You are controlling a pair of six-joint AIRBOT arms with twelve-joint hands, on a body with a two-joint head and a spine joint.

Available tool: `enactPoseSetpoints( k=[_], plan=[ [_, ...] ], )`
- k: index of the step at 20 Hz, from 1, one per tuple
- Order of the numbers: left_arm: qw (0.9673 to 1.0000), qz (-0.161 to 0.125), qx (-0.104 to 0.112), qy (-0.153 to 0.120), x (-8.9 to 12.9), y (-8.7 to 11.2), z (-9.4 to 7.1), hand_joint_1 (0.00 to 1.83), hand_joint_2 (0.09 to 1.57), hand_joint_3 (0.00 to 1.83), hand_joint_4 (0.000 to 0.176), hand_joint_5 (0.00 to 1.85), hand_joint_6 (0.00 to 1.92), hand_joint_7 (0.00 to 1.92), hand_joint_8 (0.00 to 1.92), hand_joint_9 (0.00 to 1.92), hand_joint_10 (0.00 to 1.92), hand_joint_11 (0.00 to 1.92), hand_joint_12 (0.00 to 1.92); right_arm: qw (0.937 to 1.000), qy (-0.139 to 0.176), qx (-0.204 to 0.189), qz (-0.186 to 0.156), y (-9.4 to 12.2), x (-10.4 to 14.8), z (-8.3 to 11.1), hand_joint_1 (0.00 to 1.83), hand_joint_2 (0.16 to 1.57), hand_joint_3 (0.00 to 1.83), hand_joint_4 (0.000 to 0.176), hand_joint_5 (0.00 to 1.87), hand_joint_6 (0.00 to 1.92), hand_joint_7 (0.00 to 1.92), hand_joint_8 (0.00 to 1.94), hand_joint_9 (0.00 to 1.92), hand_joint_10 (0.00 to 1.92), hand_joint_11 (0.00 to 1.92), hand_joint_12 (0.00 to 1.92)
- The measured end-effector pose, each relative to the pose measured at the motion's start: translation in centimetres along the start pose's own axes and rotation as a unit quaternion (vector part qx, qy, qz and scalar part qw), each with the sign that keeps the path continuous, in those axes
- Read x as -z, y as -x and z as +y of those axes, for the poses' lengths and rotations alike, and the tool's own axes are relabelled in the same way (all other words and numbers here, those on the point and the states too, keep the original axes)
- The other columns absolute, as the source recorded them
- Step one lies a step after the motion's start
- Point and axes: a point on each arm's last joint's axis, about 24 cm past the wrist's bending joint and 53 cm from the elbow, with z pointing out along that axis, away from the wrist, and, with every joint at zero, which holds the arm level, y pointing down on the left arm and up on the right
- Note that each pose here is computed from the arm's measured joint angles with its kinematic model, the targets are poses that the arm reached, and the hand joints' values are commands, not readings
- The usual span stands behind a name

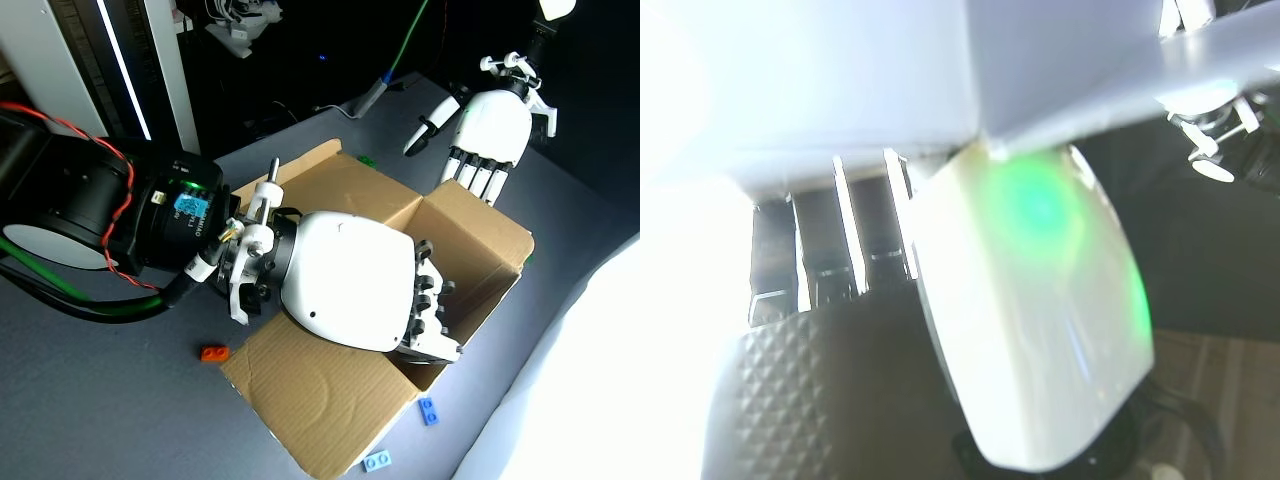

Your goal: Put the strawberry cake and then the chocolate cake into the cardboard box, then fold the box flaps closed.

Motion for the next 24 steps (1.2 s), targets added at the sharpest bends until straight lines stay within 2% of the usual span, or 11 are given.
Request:
enactPoseSetpoints(
  k=[1,2,3,5,6,7,9,16,19,22,24],
  plan=[
    [1.0000,0.000,0.000,0.000,0.0,0.0,0.0,0.00,1.19,0.00,0.008,0.08,0.00,0.09,0.00,0.11,0.00,0.00,0.51,1.0000,0.000,0.000,0.000,0.0,0.0,0.0,0.89,1.21,0.00,0.000,0.53,0.63,0.65,0.45,0.50,0.89,0.14,1.65],
    [1.0000,0.000,0.000,0.001,0.0,0.0,0.0,0.00,1.19,0.00,0.007,0.08,0.00,0.09,0.00,0.11,0.00,0.00,0.53,1.0000,0.000,0.008,-0.001,0.0,0.0,-0.1,0.68,1.11,0.00,0.000,0.26,0.08,0.45,0.03,0.41,0.36,0.02,1.43],
    [1.0000,0.000,0.000,0.001,0.0,0.0,0.0,0.00,1.18,0.00,0.010,0.07,0.00,0.09,0.00,0.10,0.00,0.00,0.53,1.0000,0.000,0.008,0.000,0.0,0.0,-0.1,0.63,1.05,0.00,0.000,0.14,0.02,0.30,0.01,0.35,0.17,0.00,1.23],
    [1.0000,-0.001,0.000,0.001,0.0,0.0,0.0,0.00,1.18,0.00,0.009,0.07,0.00,0.08,0.00,0.09,0.00,0.00,0.50,0.9999,-0.001,0.013,0.002,-0.1,0.0,-0.1,0.57,0.98,0.00,0.002,0.02,0.00,0.14,0.01,0.23,0.03,0.00,0.86],
    [1.0000,-0.001,0.000,0.001,0.0,0.0,0.1,0.00,1.18,0.00,0.009,0.07,0.00,0.08,0.00,0.09,0.00,0.00,0.50,0.9999,0.000,0.013,0.001,0.0,0.0,-0.1,0.57,0.98,0.00,0.002,0.02,0.00,0.14,0.01,0.23,0.03,0.00,0.86],
    [1.0000,-0.001,0.000,0.002,0.0,0.1,0.1,0.00,1.18,0.00,0.011,0.08,0.00,0.09,0.00,0.10,0.01,0.00,0.53,0.9999,0.001,0.013,-0.002,0.2,0.1,-0.1,0.59,0.94,0.00,0.005,0.00,0.00,0.08,0.01,0.12,0.01,0.00,0.46],
    [1.0000,-0.005,0.002,0.003,0.0,0.2,0.1,0.00,1.18,0.00,0.013,0.09,0.01,0.09,0.00,0.10,0.00,0.00,0.55,0.9999,0.000,0.014,-0.003,0.4,0.1,-0.1,0.54,0.93,0.00,0.006,0.00,0.00,0.02,0.00,0.05,0.00,0.00,0.19],
    [0.9991,-0.041,0.002,0.013,0.3,2.7,0.4,0.00,1.18,0.00,0.011,0.09,0.00,0.08,0.00,0.10,0.00,0.00,0.49,0.9994,-0.017,0.029,-0.013,2.8,2.7,-1.4,0.53,0.94,0.00,0.001,0.00,0.00,0.01,0.00,0.04,0.01,0.00,0.15],
    [0.9983,-0.057,-0.001,0.011,0.5,4.0,0.2,0.00,1.19,0.01,0.012,0.10,0.01,0.09,0.01,0.11,0.01,0.00,0.48,0.9984,-0.038,0.035,-0.025,4.7,6.0,-3.2,0.48,0.95,0.01,0.000,0.00,0.00,0.04,0.01,0.06,0.01,0.00,0.22],
    [0.9971,-0.075,-0.010,0.008,0.8,5.7,-0.2,0.00,1.19,0.00,0.017,0.10,0.00,0.10,0.01,0.12,0.01,0.00,0.55,0.9961,-0.064,0.024,-0.056,7.5,10.1,-5.6,0.29,1.00,0.01,0.000,0.01,0.00,0.06,0.00,0.08,0.01,0.00,0.37],
    [0.9963,-0.084,-0.018,0.009,1.0,6.6,-0.4,0.00,1.19,0.00,0.015,0.10,0.00,0.11,0.01,0.12,0.01,0.00,0.53,0.9942,-0.077,0.029,-0.070,8.3,12.3,-6.8,0.21,1.03,0.01,0.000,0.01,0.00,0.06,0.00,0.08,0.00,0.00,0.30]
  ],
)
